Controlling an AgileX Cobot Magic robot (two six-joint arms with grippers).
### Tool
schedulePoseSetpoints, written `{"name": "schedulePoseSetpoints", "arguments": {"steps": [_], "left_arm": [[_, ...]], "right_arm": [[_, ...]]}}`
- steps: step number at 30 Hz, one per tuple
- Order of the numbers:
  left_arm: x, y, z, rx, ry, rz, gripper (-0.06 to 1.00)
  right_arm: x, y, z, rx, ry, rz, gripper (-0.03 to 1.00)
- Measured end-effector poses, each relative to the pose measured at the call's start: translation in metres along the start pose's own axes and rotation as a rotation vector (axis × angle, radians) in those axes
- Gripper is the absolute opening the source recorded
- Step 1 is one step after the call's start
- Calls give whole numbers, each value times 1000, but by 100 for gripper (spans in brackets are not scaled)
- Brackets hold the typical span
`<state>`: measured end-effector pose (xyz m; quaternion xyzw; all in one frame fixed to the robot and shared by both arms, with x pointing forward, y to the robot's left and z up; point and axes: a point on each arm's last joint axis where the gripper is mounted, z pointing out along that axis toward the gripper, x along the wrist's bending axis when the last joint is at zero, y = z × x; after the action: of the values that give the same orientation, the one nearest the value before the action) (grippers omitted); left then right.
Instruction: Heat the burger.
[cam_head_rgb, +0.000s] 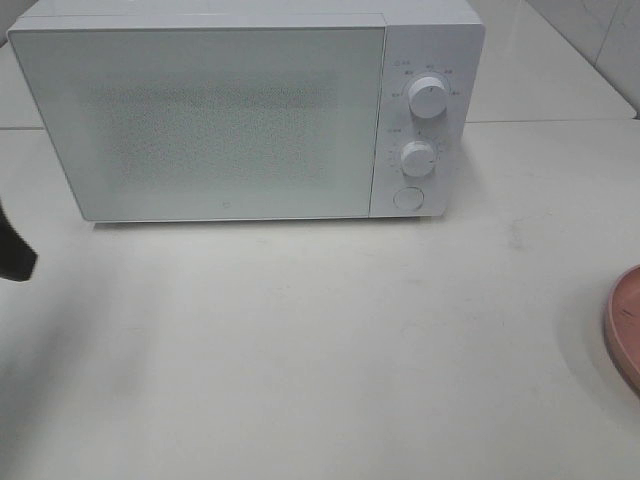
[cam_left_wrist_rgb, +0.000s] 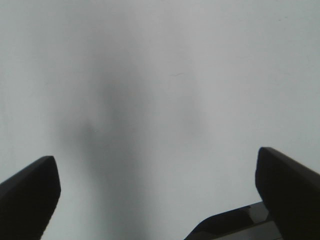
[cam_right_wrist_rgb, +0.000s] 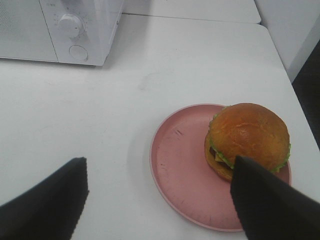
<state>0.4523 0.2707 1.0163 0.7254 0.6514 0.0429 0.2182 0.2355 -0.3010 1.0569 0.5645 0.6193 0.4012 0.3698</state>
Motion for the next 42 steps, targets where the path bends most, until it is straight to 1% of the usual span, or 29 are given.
{"name": "schedulePoseSetpoints", "arguments": {"steps": [1, 2, 3, 4, 5, 7, 9, 11, 12, 14, 15, 19, 21, 22, 23, 25, 27, 30, 31, 32, 33, 34, 35, 36, 37, 38, 39, 40, 42], "left_arm": [[0, 0, 0, 0, 0, 0, 98], [11, -6, -13, -2, 32, -33, 98], [15, -9, -20, -9, 46, -55, 98], [15, -9, -20, -9, 46, -55, 98], [20, -14, -32, -35, 66, -92, 98], [20, -17, -38, -48, 75, -104, 98], [16, -29, -58, -91, 96, -94, 98], [15, -32, -64, -102, 103, -87, 98], [11, -40, -71, -127, 112, -78, 98], [10, -44, -73, -132, 115, -76, 98], [8, -55, -76, -148, 126, -69, 98], [6, -67, -78, -167, 136, -61, 98], [2, -85, -78, -192, 141, -59, 98], [2, -85, -78, -192, 141, -59, 98], [0, -96, -81, -221, 151, -61, 98], [0, -100, -82, -235, 161, -63, 98], [-2, -119, -86, -298, 200, -71, 98], [-3, -123, -89, -318, 210, -69, 98], [-4, -132, -93, -361, 226, -68, 98], [-5, -135, -94, -373, 229, -68, 98], [-7, -142, -97, -409, 236, -65, 98], [-7, -142, -97, -409, 236, -65, 98], [-8, -146, -98, -433, 238, -61, 98], [-11, -152, -102, -480, 245, -50, 98], [-11, -152, -102, -480, 245, -50, 98], [-12, -156, -105, -506, 248, -43, 98], [-15, -163, -108, -560, 252, -33, 98], [-15, -163, -108, -560, 252, -33, 98], [-18, -174, -113, -633, 258, -17, 98]], "right_arm": [[0, 0, 0, 0, 0, 0, 76], [0, 0, 0, 0, 0, 0, 76], [0, 0, 0, 0, 0, 0, 76], [0, 0, 0, 0, 0, 0, 76], [0, 0, 0, 0, 0, 0, 76], [0, 0, 0, 0, 0, 0, 76], [0, 0, 0, 0, 0, 0, 76], [0, 0, 0, 0, 0, 0, 76], [0, 0, 0, 0, 0, 0, 76], [0, 0, 0, 0, 0, 0, 76], [0, 0, 0, 0, 0, 0, 76], [0, 0, 0, 0, 0, 0, 76], [0, 0, 0, 0, 0, 0, 76], [0, 0, 0, 0, 0, 0, 76], [0, 0, 0, 0, 0, 0, 76], [0, 0, 0, 0, 0, 0, 76], [0, 0, 0, 0, 0, 0, 76], [0, 0, 0, 0, 0, 0, 76], [0, 0, 0, 0, 0, 0, 76], [0, 0, 0, 0, 0, 0, 76], [0, 0, 0, 0, 0, 0, 76], [0, 0, 0, 0, 0, 0, 76], [0, 0, 0, 0, 0, 0, 76], [0, 0, 0, 0, 0, 0, 76], [0, 0, 0, 0, 0, 0, 76], [0, 0, 0, 0, 0, 0, 76], [0, 0, 0, 0, 0, 0, 76], [0, 0, 0, 0, 0, 0, 76], [0, 0, 0, 0, 0, 0, 76]]}}
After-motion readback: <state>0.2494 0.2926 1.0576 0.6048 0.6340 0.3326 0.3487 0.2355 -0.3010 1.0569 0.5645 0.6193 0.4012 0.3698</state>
